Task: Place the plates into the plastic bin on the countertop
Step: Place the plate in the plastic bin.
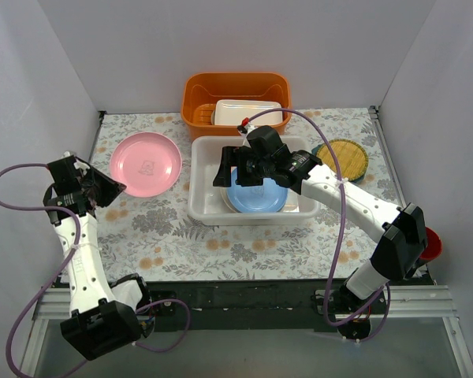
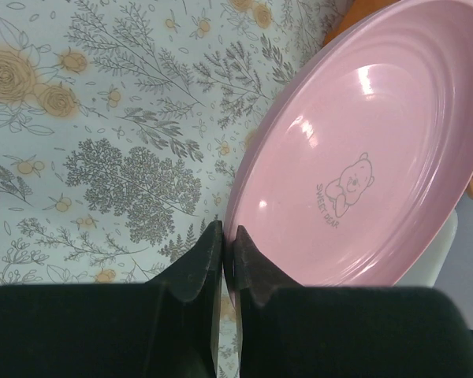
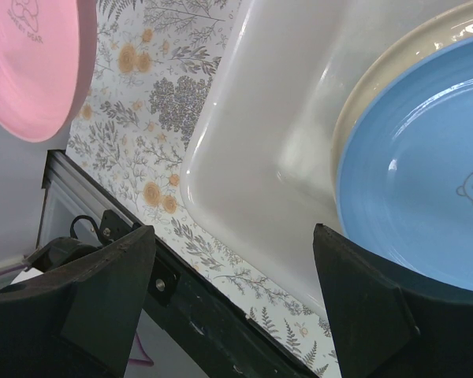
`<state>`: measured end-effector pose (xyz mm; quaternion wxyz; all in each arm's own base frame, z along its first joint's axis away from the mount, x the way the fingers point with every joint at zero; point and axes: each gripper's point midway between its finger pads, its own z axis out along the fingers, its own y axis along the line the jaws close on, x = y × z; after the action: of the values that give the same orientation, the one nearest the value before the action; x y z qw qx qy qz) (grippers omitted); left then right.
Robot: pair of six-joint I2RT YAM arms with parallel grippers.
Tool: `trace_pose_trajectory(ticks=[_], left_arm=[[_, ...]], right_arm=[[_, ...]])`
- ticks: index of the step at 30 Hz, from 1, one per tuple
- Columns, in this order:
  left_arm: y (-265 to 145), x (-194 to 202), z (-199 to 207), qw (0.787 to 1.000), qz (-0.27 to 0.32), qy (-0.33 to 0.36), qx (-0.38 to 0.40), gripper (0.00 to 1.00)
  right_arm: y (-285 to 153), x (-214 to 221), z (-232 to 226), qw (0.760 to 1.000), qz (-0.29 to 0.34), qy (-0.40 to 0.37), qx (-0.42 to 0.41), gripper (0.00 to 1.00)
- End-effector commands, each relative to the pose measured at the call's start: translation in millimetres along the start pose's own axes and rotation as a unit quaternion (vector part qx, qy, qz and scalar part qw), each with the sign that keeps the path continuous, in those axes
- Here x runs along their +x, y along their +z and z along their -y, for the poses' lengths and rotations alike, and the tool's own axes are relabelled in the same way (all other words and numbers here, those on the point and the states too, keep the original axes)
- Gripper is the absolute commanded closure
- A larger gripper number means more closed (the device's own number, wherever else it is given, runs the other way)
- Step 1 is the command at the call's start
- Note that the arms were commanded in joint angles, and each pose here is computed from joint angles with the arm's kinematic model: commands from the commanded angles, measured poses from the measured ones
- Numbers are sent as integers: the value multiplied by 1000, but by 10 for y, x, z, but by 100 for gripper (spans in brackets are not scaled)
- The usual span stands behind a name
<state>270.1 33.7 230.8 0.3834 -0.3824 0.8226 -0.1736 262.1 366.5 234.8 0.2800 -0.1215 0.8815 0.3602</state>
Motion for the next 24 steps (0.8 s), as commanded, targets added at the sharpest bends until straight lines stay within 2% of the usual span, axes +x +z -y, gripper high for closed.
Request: trace_pose_trajectory(ticks=[1,6,15,24], left_arm=[[-68,58,203,999,-8,3,49,100],[-25,91,372,999,-9,2,52,100],[194,385,594,998,-42,17,38,100],[323,911,970,994,-85,45,48,100]], right_arm=[[-160,-227,-169,999,38,-15,-19,12],[-160,-233,-156,999,39,-13,-17,12],[-286,-323,-138,998,65,-13,-8,12],[-373,-379,-126,997,76,-12,-9,12]])
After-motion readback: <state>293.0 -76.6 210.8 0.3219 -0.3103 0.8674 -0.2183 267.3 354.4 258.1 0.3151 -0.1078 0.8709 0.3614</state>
